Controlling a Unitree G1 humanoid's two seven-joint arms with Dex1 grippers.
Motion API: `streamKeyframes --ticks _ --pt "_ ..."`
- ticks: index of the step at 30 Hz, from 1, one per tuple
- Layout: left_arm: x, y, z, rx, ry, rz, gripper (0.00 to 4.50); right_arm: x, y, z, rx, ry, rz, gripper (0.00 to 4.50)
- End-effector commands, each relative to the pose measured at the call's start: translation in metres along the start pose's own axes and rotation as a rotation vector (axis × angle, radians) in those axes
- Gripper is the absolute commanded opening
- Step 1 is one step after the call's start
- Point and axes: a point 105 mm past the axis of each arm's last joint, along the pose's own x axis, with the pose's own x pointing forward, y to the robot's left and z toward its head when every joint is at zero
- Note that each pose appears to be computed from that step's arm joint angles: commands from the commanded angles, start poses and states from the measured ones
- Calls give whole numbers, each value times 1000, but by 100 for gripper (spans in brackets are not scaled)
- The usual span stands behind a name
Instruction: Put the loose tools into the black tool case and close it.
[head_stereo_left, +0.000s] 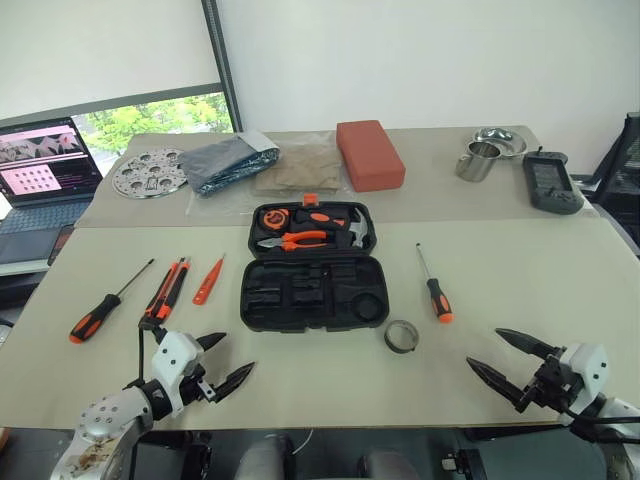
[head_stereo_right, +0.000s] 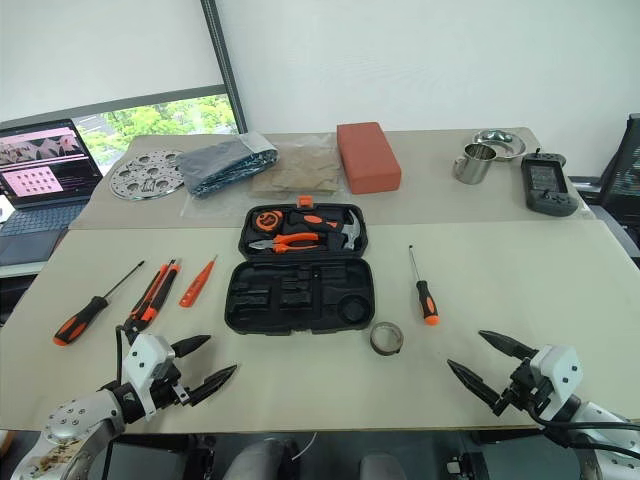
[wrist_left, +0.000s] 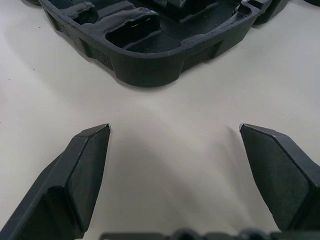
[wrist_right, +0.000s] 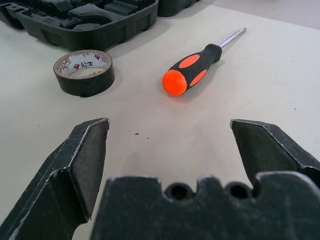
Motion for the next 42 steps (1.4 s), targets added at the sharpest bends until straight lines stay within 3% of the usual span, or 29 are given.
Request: streamKeyframes --ticks 1,11,17,22,32,42 --pt "-1 -2 5 21 -17 7 445 1 -3 7 -35 -24 10 450" --pt "-5 -1 1 8 -20 39 445 6 -8 12 -51 -26 31 450" --pt "-10 9 9 21 -48 80 445 19 -2 35 -66 -96 96 450" --pt "-29 54 29 46 -99 222 445 53 22 83 -74 -210 260 450" --pt "-103 156 49 116 -56 475 445 93 74 150 -115 -311 550 450" --pt "-122 210 32 121 133 503 445 103 83 165 -130 -369 566 450"
